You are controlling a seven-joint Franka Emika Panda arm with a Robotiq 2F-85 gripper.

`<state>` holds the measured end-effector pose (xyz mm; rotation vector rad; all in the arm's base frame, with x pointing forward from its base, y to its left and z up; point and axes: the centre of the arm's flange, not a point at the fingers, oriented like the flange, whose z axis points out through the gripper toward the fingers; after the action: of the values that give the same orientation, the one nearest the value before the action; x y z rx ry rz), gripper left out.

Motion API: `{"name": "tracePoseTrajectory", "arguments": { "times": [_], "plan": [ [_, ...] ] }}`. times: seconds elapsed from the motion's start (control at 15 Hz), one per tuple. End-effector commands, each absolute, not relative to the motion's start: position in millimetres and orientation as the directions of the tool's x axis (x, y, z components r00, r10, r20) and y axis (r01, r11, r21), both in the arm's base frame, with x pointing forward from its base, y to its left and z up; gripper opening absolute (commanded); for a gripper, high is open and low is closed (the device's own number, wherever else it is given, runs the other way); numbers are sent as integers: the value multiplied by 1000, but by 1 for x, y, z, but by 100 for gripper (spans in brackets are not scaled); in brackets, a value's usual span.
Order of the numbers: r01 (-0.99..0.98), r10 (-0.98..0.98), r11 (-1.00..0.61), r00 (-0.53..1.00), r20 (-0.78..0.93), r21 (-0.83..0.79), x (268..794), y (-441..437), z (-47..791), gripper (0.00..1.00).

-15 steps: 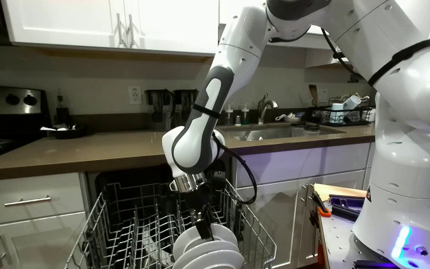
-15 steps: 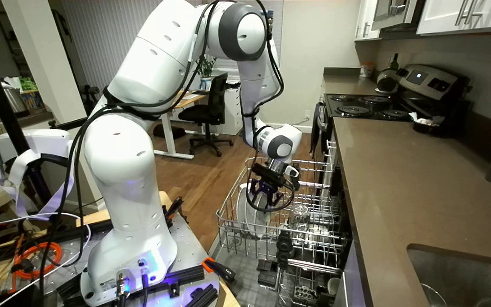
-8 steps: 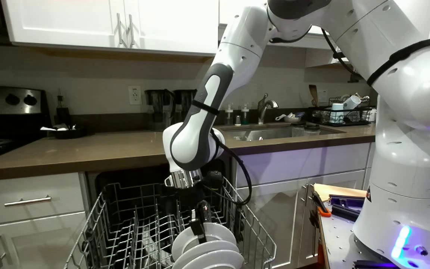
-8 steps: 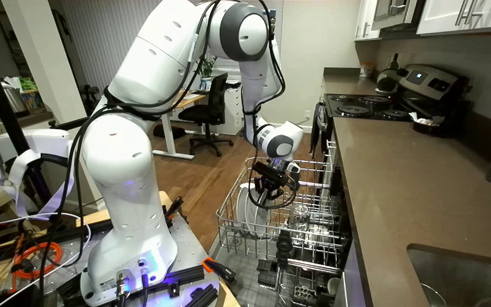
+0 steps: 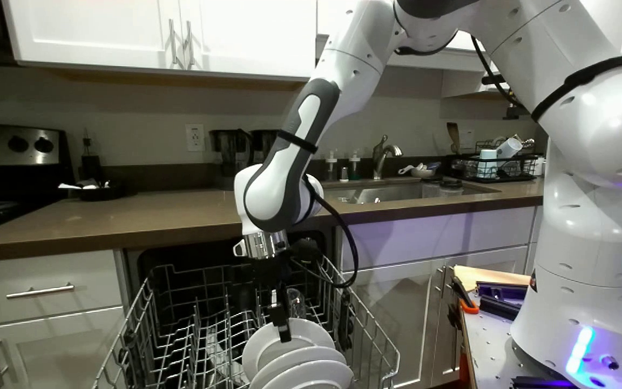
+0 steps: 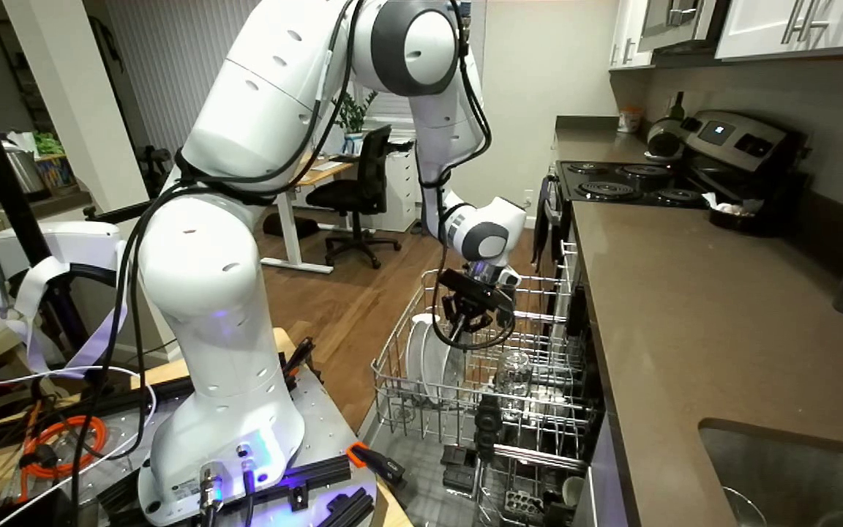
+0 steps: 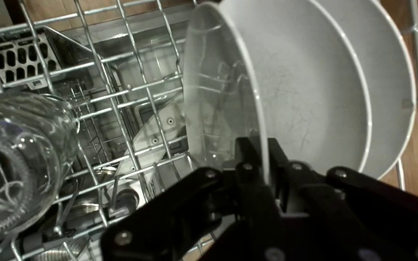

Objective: Remove a plate from the dishwasher and put it on the counter

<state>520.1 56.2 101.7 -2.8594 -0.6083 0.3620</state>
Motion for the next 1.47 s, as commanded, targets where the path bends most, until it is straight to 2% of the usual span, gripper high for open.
{"name": "tracePoseTrajectory", "arguments": {
  "times": [0.0, 0.8, 1.4],
  "plan": [
    [398, 439, -886, 885, -155, -236, 513, 63, 148, 8],
    [453, 469, -876, 881, -70, -164, 509, 83, 212, 8],
    [553, 555, -832, 829, 74, 44, 488, 116, 249, 8]
  ]
}}
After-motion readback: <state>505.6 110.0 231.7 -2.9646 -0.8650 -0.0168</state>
